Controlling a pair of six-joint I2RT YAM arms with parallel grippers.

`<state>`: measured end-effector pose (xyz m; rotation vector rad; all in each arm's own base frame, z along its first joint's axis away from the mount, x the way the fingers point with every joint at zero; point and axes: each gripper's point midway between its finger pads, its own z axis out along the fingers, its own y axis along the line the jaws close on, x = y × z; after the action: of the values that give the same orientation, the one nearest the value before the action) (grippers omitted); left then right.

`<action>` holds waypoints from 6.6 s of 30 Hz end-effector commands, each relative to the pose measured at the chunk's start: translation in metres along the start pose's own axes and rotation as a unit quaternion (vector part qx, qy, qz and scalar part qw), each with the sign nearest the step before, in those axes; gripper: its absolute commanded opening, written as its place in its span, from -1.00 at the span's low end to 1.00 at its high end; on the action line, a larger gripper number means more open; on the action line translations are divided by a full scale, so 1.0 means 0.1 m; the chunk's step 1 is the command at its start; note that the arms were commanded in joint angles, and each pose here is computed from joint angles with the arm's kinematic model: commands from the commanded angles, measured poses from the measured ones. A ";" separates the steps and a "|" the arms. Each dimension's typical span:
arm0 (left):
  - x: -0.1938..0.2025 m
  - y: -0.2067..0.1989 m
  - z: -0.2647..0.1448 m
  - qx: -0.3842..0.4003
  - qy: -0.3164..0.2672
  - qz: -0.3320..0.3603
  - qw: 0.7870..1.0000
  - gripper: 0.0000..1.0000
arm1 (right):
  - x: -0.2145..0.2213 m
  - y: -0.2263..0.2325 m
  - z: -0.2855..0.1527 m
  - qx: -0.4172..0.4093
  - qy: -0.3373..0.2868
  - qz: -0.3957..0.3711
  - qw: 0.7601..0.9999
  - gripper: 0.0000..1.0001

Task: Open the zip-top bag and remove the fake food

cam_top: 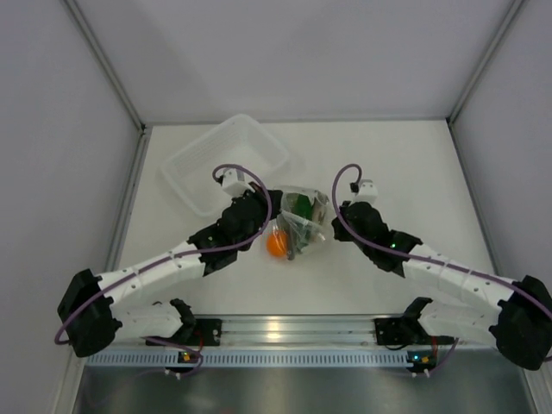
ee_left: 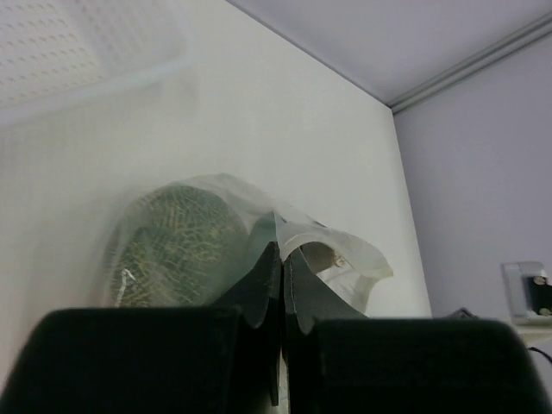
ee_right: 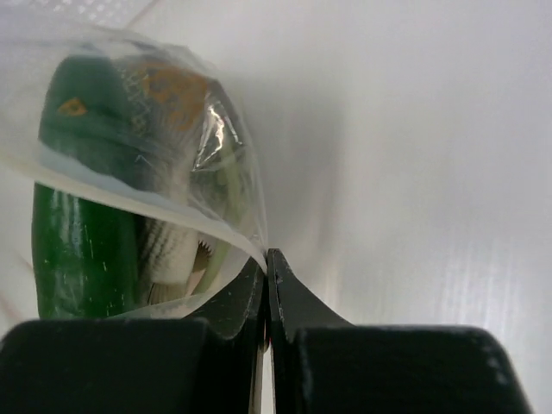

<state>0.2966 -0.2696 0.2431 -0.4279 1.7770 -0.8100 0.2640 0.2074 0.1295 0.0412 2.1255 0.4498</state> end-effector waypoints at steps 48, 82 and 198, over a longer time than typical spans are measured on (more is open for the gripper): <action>-0.37 -0.42 -1.11 0.169 0.085 -0.021 0.982 -0.03 | -0.85 1.28 -0.54 0.097 -0.030 -0.223 0.969 -1.00; 0.61 -0.04 -0.36 0.023 0.079 0.026 0.996 0.14 | -0.56 1.41 -0.85 -0.055 -0.121 -0.071 0.989 -1.00; -2.44 0.57 0.32 -0.274 -0.124 0.231 0.925 -1.00 | -0.62 0.60 -0.95 0.027 -0.116 -0.148 0.982 -1.00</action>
<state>0.4116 -0.1204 0.3972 -0.4467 1.6323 -0.2462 0.2092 0.2350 0.2362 -0.2101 1.8982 0.2144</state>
